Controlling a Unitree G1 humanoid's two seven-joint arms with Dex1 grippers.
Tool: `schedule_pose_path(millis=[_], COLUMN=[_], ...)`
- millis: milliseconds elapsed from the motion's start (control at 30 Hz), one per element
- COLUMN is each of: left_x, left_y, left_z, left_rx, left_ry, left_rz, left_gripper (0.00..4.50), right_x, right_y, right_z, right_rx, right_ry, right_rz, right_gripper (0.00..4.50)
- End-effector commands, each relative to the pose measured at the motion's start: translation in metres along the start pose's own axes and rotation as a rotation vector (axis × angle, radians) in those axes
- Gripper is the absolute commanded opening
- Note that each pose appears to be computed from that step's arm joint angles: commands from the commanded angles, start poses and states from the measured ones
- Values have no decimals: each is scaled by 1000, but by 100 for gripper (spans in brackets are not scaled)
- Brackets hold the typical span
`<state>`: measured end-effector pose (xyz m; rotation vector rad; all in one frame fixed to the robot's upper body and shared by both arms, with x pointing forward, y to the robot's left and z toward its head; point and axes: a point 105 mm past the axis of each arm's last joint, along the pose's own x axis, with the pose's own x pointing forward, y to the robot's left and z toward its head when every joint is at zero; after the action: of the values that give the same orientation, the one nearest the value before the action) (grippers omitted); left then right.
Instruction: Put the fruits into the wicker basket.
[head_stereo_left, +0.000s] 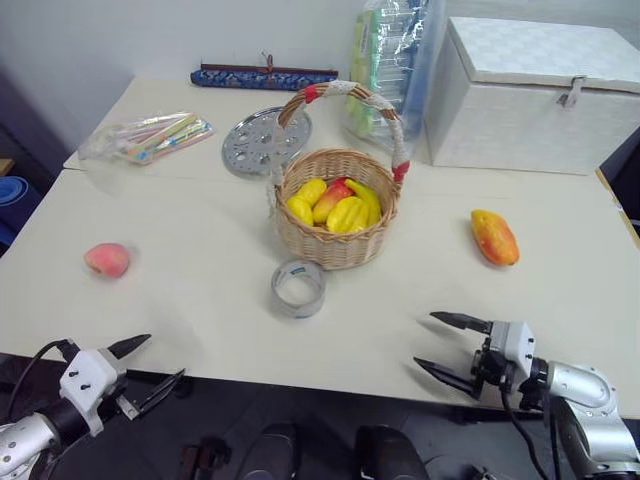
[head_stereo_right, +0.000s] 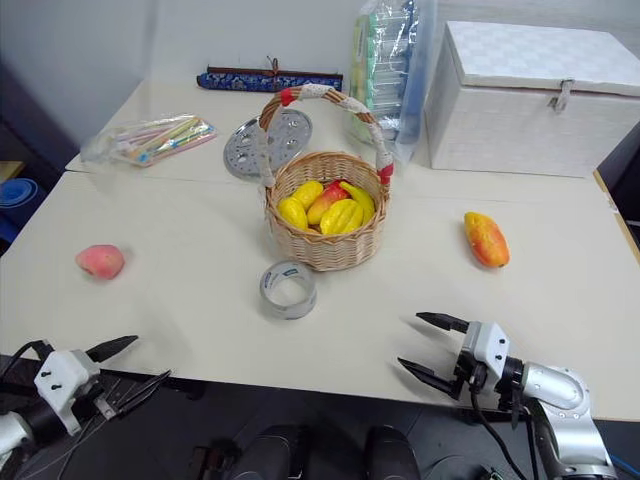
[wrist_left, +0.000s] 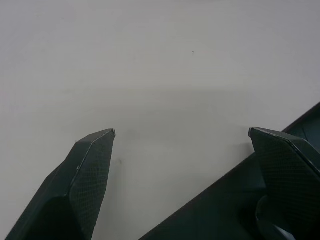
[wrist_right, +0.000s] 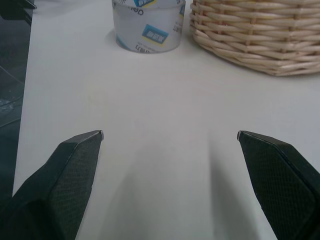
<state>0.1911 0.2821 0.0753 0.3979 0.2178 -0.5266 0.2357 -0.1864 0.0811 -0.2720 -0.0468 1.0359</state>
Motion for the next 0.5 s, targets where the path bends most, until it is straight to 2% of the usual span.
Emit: schedule_pose_path(millis=[33,167,300,367,500], left_x=[1,-1,-1,1,6], left_y=[2,-4,-15,-13,-3], left_z=[8,11,7,12,28], left_rx=[33,-14,-82,-94,-29], left_ry=[-23,-54,-24,-41,-81], left_rz=[24,5,-81,-82,-85], left_gripper=[450,450,450,450,450], right_x=[3,5,6,7,10], right_y=[5,6,1,0,1], right_z=[4,3,3,3,15], right_rx=[-37,-49,-58,-58,20], right_ry=[-24,-31,-39,-41,-129], right_rz=[7,1,-13,-13,-20], right_gripper=[447,447,447,447,447])
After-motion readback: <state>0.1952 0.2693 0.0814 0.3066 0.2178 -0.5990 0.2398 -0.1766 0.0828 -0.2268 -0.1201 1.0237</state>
